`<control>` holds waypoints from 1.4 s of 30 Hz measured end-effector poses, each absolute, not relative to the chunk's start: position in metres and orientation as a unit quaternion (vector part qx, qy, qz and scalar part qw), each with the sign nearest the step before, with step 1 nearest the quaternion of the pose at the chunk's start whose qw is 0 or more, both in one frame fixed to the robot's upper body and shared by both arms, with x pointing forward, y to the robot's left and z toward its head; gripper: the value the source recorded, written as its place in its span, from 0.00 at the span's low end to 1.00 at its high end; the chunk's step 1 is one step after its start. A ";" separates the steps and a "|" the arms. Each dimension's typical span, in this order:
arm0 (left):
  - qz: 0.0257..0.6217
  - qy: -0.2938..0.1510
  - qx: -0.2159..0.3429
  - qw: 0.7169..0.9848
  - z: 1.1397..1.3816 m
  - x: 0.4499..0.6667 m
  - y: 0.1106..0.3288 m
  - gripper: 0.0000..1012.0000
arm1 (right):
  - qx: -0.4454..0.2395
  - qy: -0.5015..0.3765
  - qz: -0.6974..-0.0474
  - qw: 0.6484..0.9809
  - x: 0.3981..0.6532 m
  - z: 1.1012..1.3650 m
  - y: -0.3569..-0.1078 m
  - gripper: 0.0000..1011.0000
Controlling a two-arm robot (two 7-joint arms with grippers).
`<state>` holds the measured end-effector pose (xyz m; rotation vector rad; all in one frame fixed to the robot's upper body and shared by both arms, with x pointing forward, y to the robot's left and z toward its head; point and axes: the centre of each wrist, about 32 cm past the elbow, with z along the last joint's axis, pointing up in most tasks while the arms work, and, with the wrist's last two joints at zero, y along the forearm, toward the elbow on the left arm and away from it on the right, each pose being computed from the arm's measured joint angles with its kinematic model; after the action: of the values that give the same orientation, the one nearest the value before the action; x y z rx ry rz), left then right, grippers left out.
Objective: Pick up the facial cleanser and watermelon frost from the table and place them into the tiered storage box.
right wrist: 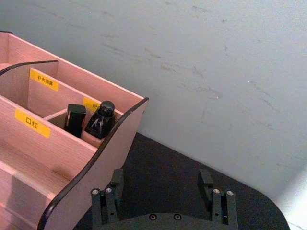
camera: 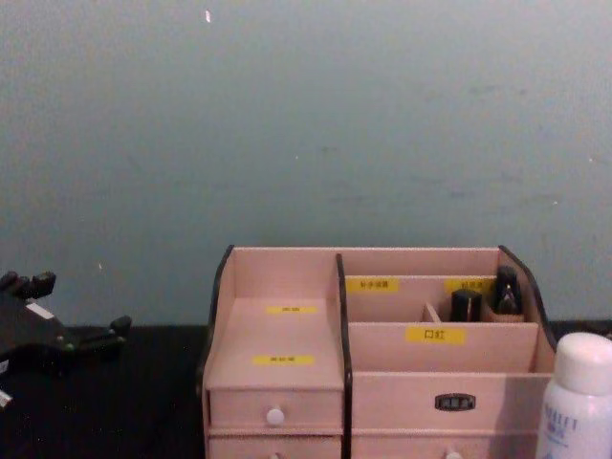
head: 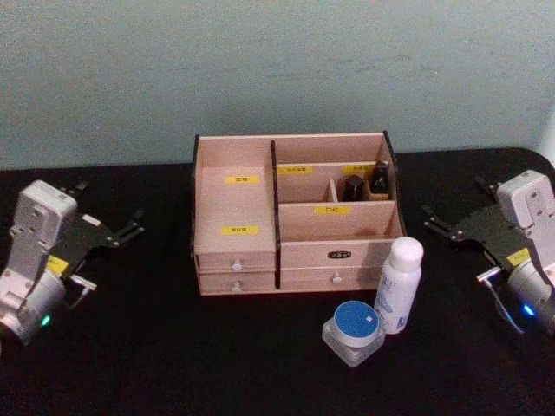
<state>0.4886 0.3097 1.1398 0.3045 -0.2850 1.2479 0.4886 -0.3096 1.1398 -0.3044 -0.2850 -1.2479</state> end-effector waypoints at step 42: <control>0.580 -0.132 0.141 0.791 1.140 0.489 0.310 0.99 | -0.141 -0.132 -0.580 0.791 0.489 1.140 -0.310 0.99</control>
<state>0.4886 0.3097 1.1398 0.3044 -0.2850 1.2480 0.4886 -0.3097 1.1398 -0.3045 -0.2850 -1.2479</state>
